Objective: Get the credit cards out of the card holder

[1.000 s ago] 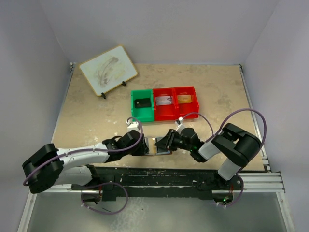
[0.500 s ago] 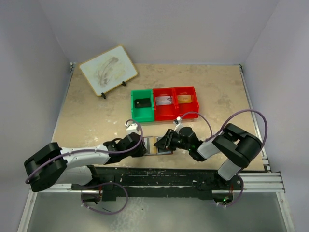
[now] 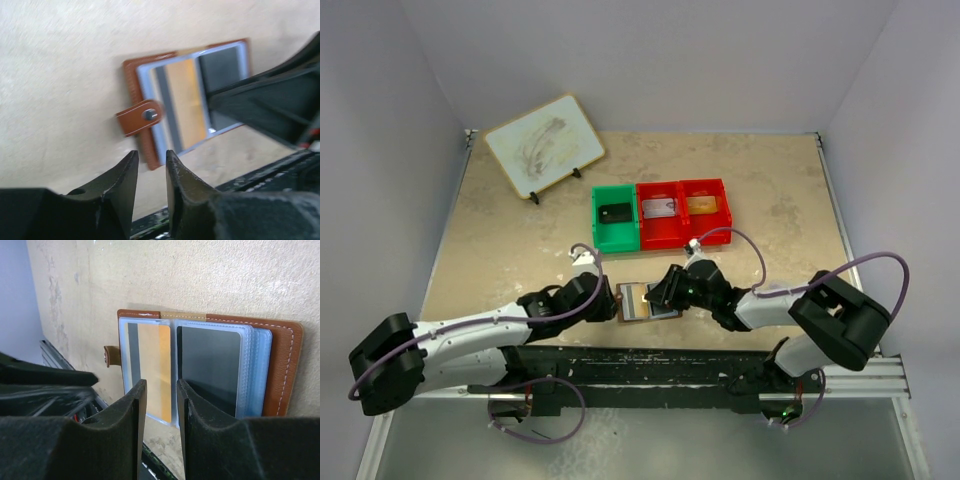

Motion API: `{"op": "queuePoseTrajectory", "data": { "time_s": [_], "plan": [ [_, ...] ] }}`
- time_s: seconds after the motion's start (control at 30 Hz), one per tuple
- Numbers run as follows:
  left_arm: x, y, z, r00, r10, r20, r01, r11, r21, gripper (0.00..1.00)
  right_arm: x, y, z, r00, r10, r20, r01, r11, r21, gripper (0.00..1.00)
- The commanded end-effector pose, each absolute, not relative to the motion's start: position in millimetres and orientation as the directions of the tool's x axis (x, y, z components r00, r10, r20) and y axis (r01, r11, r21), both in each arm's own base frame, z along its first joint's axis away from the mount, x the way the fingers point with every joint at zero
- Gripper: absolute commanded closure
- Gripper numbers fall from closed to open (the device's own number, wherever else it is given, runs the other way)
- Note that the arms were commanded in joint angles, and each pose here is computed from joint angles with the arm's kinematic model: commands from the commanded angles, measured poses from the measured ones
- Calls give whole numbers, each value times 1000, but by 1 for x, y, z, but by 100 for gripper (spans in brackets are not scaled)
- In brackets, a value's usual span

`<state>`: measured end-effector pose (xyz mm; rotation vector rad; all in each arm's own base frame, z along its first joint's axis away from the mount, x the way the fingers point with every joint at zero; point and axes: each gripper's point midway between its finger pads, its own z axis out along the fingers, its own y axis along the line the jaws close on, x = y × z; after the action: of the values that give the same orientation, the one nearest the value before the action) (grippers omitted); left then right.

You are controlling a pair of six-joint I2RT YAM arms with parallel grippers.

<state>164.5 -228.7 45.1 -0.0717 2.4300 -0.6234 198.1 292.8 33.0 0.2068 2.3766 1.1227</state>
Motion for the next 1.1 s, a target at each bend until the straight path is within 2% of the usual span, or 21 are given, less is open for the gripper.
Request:
{"op": "queuePoseTrajectory", "data": {
  "time_s": [0.0,0.1,0.27,0.53,0.67,0.77,1.07],
  "plan": [
    [184,-260,114,-737,-255,-626,188,812,-552,71,204,291,35,-847,344,-405,-77,675,734,66],
    [187,-275,124,-740,-246,-626,224,787,-575,69,204,293,36,-847,348,-401,-81,661,746,66],
    [183,-288,91,-795,-171,-582,216,817,-535,71,202,291,37,-846,358,-396,-74,656,751,67],
    [180,-275,52,-807,-170,-566,163,857,-490,74,201,291,38,-846,359,-394,-73,654,753,67],
    [175,-256,20,-823,-132,-552,125,907,-403,83,200,293,39,-848,356,-392,-76,650,756,66],
    [168,-247,5,-829,-123,-546,126,909,-396,87,199,296,38,-853,344,-392,-82,654,752,66],
    [163,-232,-5,-829,-128,-544,101,923,-370,91,198,301,32,-855,313,-414,-73,718,693,67]
  ]
}}
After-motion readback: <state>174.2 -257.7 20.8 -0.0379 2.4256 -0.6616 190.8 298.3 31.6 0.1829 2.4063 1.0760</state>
